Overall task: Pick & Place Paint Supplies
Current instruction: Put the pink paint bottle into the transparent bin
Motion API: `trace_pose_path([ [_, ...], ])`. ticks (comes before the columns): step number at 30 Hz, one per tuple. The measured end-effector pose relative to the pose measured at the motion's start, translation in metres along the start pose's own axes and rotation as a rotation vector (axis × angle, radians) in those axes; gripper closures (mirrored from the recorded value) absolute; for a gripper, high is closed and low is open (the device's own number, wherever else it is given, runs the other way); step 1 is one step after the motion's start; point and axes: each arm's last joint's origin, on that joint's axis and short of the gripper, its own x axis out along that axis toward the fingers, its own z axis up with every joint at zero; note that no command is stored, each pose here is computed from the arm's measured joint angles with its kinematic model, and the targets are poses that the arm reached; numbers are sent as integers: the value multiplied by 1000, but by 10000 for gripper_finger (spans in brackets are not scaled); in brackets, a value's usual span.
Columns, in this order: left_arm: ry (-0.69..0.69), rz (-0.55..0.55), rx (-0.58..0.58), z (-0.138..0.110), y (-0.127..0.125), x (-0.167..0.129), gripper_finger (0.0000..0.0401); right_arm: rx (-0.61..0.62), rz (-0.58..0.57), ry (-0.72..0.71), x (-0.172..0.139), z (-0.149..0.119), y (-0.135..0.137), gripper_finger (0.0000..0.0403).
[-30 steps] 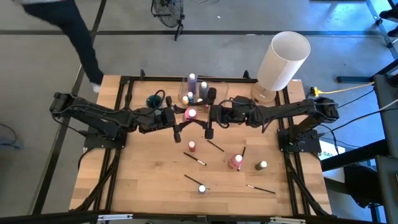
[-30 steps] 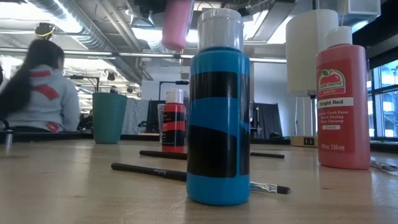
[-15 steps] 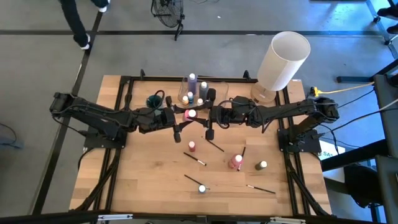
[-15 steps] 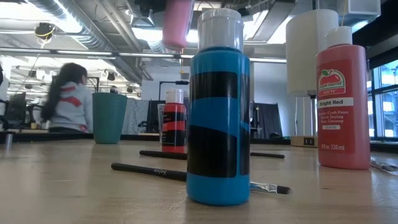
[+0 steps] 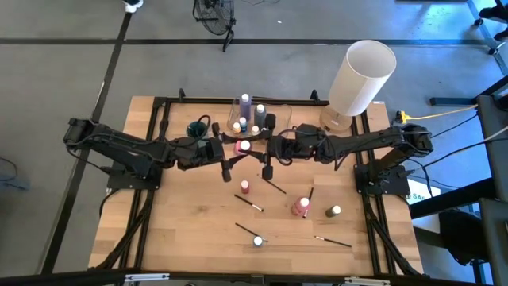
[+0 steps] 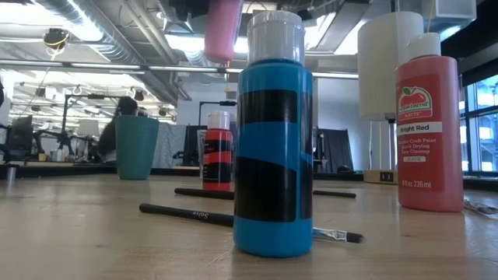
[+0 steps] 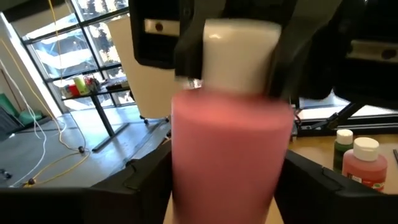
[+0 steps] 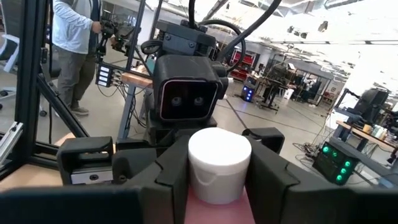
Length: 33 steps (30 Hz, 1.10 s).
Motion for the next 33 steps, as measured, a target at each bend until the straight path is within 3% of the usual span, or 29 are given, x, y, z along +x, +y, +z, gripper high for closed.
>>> trace_pose_path([
  [7,3,4,31,0,0,0,152,-4,-39,70,-2,-4,5,283],
  [16,49,77,120,-2,-2,-2,151,-1,-264,179,-28,18,2,283],
  [24,140,213,261,-7,-8,-9,150,76,-451,310,-71,39,-3,283],
  [33,209,225,338,-13,-10,-11,150,184,-544,233,-144,82,-35,283],
])
